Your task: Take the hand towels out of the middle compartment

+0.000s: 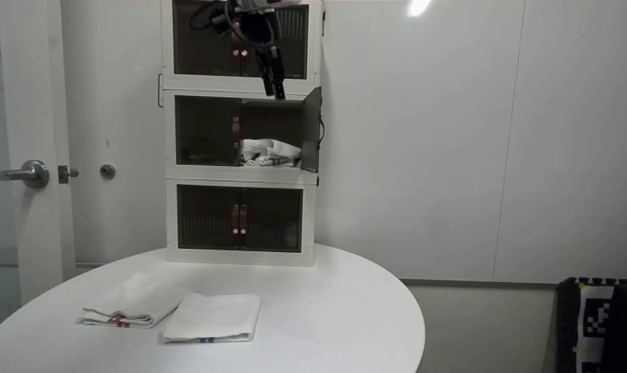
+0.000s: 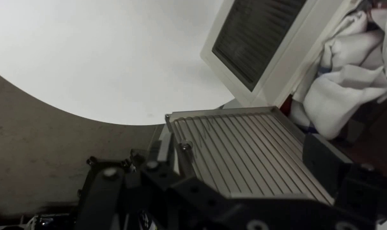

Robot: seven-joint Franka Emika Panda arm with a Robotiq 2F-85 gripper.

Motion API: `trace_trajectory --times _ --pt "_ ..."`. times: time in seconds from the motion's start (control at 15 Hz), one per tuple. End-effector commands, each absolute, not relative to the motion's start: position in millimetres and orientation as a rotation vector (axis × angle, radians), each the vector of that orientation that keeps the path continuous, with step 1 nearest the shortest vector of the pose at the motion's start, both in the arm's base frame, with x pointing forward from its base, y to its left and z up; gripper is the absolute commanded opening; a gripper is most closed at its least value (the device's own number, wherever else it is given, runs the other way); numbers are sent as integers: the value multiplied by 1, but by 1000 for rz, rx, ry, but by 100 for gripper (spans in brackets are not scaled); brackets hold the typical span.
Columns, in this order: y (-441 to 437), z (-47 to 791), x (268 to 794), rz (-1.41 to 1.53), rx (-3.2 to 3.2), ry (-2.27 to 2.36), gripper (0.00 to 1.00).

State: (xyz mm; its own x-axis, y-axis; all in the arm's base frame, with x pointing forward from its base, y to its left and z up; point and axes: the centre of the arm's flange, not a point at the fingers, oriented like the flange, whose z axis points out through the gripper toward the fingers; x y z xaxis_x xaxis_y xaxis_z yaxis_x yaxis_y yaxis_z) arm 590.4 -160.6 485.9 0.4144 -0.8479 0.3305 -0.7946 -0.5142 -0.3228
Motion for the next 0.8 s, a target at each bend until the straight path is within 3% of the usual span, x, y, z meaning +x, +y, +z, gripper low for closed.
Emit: trace_trajectory --times 0.0,0.13,0.2,0.73 --pt "-171 461 647 -845 -2342 1654 100" --pt "-177 446 655 -670 -2234 1740 100" --pt "-172 446 631 -724 -2329 1672 100" --pt "-171 430 639 -718 -2258 1781 100"
